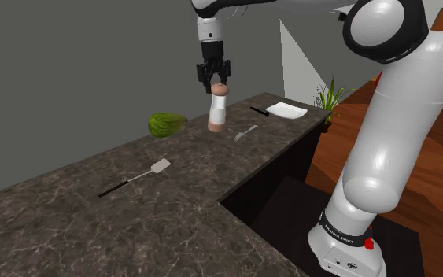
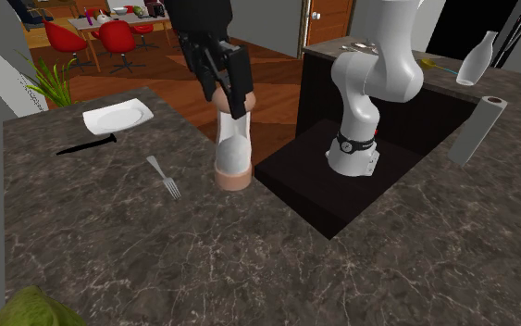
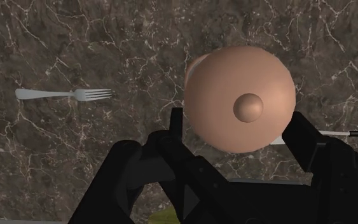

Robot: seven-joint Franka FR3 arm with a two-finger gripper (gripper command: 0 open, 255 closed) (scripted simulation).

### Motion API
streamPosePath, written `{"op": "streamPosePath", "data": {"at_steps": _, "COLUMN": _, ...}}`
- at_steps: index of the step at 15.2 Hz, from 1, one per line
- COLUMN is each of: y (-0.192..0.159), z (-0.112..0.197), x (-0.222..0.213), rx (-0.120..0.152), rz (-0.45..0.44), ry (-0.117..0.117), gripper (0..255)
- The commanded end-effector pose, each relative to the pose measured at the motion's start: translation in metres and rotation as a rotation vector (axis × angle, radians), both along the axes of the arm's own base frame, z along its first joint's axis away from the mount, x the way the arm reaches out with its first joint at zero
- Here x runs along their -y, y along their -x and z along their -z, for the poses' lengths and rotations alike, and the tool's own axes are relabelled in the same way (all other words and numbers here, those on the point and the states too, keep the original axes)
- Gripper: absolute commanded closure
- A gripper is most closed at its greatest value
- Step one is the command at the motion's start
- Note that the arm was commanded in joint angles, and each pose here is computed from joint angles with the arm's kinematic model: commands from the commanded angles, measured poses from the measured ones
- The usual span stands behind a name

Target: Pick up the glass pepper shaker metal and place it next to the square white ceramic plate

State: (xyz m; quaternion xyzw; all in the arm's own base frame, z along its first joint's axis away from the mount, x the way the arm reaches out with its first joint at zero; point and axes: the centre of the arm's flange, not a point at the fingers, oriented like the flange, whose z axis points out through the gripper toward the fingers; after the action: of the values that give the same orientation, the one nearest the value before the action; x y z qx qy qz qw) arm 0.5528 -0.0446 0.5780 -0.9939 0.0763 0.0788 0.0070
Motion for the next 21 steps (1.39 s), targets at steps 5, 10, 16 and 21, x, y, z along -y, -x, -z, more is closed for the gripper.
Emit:
{"op": "streamPosePath", "data": {"at_steps": 5, "y": 0.000, "z": -0.032, "x": 0.000, "rx": 0.000, "rz": 0.000, "ry": 0.000, "gripper": 255}}
{"op": "streamPosePath", "data": {"at_steps": 10, "y": 0.000, "z": -0.058, "x": 0.000, "rx": 0.000, "rz": 0.000, "ry": 0.000, "gripper": 255}}
{"op": "streamPosePath", "data": {"at_steps": 16, "y": 0.008, "z": -0.070, "x": 0.024, "rx": 0.000, "rz": 0.000, "ry": 0.000, "gripper": 255}}
{"op": "streamPosePath", "data": {"at_steps": 21, "y": 0.028, "z": -0.054, "x": 0.085, "rx": 0.000, "rz": 0.000, "ry": 0.000, "gripper": 255}}
